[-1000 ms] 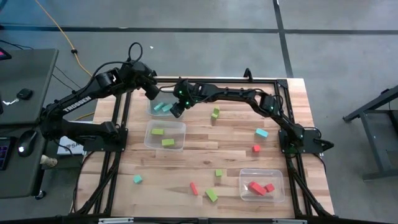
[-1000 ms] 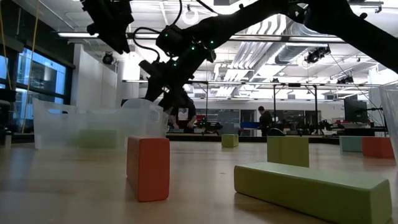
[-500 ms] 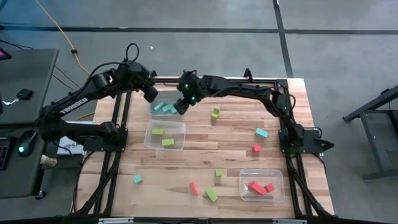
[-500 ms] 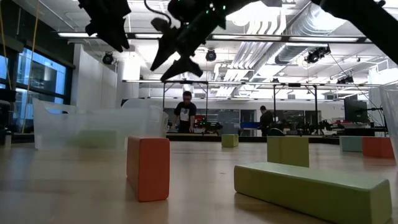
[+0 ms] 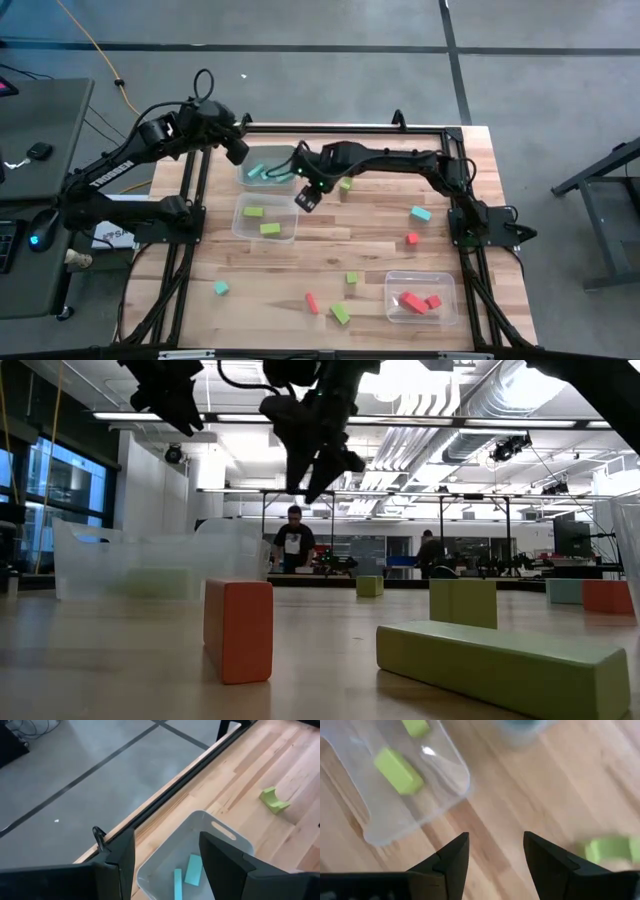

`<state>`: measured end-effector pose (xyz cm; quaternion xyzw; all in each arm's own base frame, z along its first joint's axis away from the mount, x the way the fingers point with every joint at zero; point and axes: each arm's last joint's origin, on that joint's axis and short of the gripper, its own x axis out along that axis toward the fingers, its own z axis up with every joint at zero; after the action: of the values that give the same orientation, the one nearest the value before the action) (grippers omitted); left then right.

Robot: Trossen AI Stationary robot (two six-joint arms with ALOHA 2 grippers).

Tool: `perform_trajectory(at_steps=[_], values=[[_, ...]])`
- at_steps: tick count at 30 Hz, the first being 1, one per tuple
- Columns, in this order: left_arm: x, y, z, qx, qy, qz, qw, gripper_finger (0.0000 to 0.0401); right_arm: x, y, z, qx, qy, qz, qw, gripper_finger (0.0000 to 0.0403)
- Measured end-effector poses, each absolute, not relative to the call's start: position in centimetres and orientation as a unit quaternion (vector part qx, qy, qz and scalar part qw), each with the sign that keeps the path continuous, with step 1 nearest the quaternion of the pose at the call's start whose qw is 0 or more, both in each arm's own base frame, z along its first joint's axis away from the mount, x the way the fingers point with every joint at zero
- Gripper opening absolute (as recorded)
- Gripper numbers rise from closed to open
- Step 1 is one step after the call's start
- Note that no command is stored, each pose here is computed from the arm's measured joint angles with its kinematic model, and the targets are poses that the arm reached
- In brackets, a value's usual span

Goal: Sort & place blocks by color
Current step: Put the green block into the left transparent bin

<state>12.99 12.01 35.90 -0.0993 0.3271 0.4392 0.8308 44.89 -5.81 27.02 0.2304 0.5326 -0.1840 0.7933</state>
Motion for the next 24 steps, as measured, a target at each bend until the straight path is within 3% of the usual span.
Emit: perform_trajectory(at_steps=[7,14,24], values=[[13.0,12.0,35.9,-0.094,0.330,0.436,0.832,0.0170,43.6,-3.5,26.5,0.224,0.588,-0.222,0.744,0.0177],[12.9,11.9,35.7,-0.086,0.348,0.427,0.830,0.0170,43.1,-0.2,26.4,0.230,0.621,-0.202,0.721,0.0177],[12.5,11.0,34.8,-0.135,0.397,0.346,0.839,0.0170,42.1,3.8,26.3,0.214,0.659,-0.201,0.693,0.0177]])
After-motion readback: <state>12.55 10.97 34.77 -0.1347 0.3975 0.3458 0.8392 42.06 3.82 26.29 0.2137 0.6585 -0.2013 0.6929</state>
